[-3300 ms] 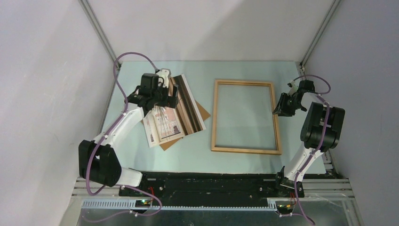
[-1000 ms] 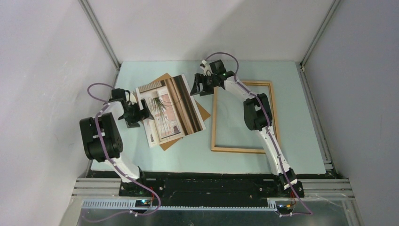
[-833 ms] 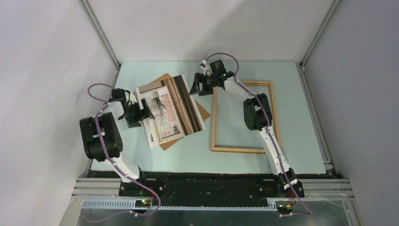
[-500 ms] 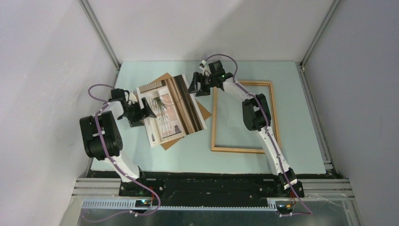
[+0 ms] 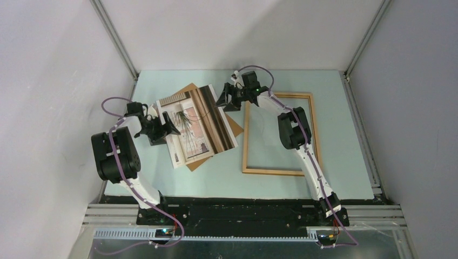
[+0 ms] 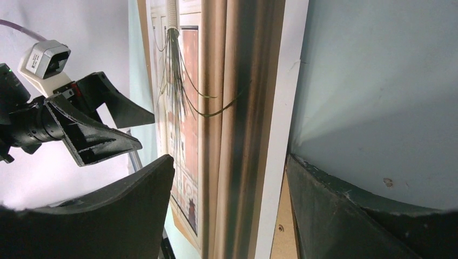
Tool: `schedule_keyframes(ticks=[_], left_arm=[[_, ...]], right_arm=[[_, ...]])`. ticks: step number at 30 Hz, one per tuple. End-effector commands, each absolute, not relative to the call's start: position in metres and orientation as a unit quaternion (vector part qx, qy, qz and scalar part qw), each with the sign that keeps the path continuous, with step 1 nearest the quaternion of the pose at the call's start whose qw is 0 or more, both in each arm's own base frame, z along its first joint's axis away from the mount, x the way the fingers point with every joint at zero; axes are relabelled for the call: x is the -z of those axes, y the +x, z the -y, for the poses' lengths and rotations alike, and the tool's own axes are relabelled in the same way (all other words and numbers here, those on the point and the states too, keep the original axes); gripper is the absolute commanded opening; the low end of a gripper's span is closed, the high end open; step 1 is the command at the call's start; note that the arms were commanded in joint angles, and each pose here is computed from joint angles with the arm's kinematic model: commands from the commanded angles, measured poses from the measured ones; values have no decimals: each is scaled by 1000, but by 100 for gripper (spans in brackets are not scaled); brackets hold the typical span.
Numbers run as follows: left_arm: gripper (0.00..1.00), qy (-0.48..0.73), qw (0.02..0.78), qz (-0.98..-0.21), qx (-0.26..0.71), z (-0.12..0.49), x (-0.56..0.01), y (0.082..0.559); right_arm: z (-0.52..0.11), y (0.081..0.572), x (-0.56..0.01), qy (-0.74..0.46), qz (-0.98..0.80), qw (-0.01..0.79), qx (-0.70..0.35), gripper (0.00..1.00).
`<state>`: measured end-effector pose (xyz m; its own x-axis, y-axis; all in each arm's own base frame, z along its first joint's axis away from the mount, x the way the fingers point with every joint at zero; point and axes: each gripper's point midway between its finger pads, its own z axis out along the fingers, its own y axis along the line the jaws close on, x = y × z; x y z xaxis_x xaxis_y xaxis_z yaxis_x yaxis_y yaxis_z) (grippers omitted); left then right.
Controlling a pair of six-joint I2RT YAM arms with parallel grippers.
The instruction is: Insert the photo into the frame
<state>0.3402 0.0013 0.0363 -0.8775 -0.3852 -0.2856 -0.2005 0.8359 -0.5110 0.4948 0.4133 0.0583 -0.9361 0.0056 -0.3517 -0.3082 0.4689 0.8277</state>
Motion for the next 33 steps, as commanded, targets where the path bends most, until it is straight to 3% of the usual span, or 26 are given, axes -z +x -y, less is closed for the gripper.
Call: schedule_keyframes(ticks=[1, 15, 24, 33], left_arm=[[94, -140, 177, -932, 283, 17, -40, 328], [90, -112, 198, -919, 323, 31, -67, 323], [98, -131, 161, -941, 268, 16, -44, 308], [99, -129, 124, -945, 273, 22, -33, 287]], right_arm=[[-425, 481, -65, -102, -825, 128, -541, 79], [-419, 480, -66, -107, -831, 134, -530, 78], [-411, 480, -68, -108, -839, 142, -515, 77], [-405, 481, -70, -113, -846, 154, -497, 76]])
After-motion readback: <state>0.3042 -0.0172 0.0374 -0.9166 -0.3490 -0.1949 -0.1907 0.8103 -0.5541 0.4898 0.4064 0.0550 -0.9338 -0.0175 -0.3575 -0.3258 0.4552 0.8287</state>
